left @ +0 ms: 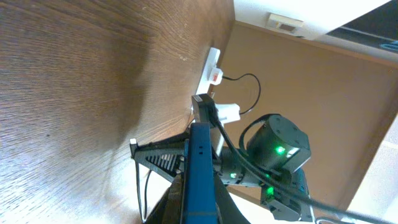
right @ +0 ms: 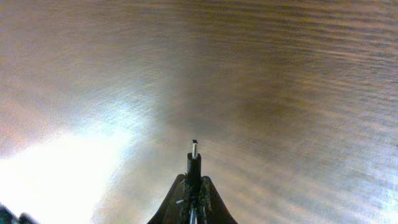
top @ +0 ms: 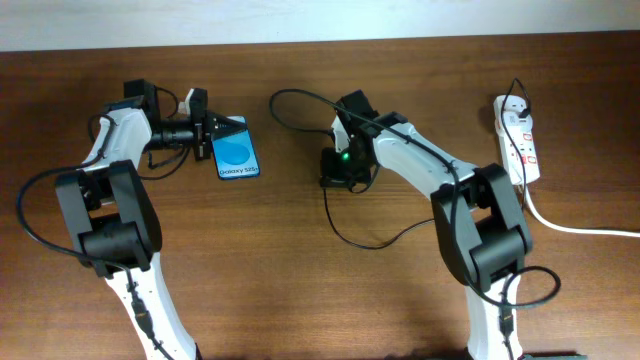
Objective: Plug charger to phone and switch on socket
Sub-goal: 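Lift the cable plug with the right gripper, pointing it upward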
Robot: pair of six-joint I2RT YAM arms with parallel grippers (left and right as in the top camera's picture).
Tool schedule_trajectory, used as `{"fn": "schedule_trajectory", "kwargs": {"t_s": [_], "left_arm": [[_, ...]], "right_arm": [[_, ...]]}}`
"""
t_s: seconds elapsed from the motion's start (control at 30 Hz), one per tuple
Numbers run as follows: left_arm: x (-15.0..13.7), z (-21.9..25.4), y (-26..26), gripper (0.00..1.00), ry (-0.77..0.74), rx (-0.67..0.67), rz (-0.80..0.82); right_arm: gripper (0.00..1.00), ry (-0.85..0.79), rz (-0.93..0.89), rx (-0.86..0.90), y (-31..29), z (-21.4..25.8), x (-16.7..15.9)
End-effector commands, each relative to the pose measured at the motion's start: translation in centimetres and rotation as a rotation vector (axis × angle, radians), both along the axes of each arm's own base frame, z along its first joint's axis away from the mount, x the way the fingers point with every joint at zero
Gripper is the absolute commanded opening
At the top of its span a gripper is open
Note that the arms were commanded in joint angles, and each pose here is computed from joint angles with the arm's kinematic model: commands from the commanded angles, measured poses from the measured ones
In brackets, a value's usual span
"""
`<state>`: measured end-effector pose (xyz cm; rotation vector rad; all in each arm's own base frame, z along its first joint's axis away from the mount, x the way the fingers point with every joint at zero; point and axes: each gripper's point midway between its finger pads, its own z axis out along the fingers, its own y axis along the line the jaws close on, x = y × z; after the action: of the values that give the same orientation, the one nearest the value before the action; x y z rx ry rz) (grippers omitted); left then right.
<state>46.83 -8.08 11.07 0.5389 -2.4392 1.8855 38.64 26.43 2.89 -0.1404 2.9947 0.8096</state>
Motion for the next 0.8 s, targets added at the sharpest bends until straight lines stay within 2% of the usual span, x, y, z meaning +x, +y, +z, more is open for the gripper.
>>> {"fn": "schedule_trajectory", "kwargs": {"t_s": [0.0, 0.1, 0.3, 0.5, 0.77], "left_arm": [[-0.1, 1.5, -0.4, 0.00, -0.012, -0.080, -0.006], [-0.1, 1.5, -0.4, 0.00, -0.012, -0.083, -0.007], [0.1, 2.3, -0.5, 0.00, -0.043, -0.124, -0.012], [1.2, 3.3, -0.4, 0.00, -0.134, -0.153, -0.020], [2.9, 4.1, -0.1, 0.00, -0.163, -0.163, -0.008]], "right_arm": [[0.04, -0.197, 0.229, 0.174, 1.9, 7.8, -0.8], [0.04, -0.275, 0.438, 0.318, 2.9, 11.7, -3.7], [0.04, -0.227, 0.470, 0.328, 2.9, 13.4, -6.4], [0.04, -0.034, 0.291, 0.515, 5.7, 16.7, -7.2], [0.04, -0.014, 0.156, 0.598, 9.4, 19.0, -5.5]]}}
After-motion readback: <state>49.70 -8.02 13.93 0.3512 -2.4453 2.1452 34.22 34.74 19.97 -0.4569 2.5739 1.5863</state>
